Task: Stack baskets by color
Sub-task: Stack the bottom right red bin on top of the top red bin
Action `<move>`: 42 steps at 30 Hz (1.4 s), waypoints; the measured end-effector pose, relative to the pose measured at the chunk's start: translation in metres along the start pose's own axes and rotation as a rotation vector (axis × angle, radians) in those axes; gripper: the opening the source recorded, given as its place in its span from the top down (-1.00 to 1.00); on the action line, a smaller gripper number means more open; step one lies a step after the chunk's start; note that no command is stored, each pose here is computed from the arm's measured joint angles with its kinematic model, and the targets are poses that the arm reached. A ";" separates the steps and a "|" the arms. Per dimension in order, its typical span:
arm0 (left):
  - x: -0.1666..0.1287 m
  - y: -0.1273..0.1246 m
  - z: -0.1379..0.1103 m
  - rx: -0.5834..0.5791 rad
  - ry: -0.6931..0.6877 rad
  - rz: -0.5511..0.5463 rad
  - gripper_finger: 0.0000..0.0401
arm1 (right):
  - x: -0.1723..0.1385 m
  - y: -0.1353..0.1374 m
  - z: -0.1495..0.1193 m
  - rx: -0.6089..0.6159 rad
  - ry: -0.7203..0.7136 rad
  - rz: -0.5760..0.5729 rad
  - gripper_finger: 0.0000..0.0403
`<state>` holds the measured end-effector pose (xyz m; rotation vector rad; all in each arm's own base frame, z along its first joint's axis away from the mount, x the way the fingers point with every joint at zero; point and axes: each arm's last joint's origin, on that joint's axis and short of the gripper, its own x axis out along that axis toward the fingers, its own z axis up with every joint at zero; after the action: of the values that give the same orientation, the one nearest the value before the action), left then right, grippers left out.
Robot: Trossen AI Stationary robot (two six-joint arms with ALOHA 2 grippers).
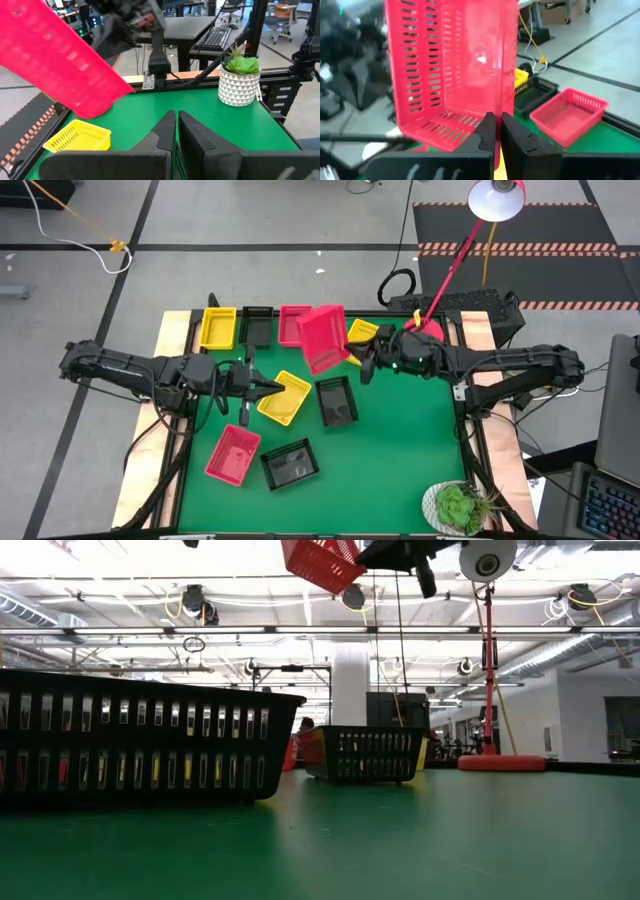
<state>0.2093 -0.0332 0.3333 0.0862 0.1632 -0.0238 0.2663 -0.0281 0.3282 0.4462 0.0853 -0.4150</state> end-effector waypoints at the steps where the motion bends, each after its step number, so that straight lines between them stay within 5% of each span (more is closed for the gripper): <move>1: 0.000 0.000 0.000 0.006 0.000 0.001 0.88 | 0.001 -0.003 0.003 0.021 -0.020 -0.010 0.98; 14: 0.000 0.000 0.000 0.026 0.002 0.006 0.88 | 0.030 -0.056 0.023 0.183 -0.136 -0.126 0.98; 31: 0.000 0.000 -0.003 0.028 0.034 0.004 0.88 | 0.098 -0.074 0.015 0.276 0.059 -0.118 0.98; 42: 0.000 0.000 -0.004 0.024 0.037 0.004 0.88 | 0.153 -0.083 0.054 0.285 0.125 -0.197 1.00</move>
<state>0.2087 -0.0330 0.3299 0.1112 0.1992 -0.0198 0.3719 -0.1764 0.3178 0.7482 0.1935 -0.5962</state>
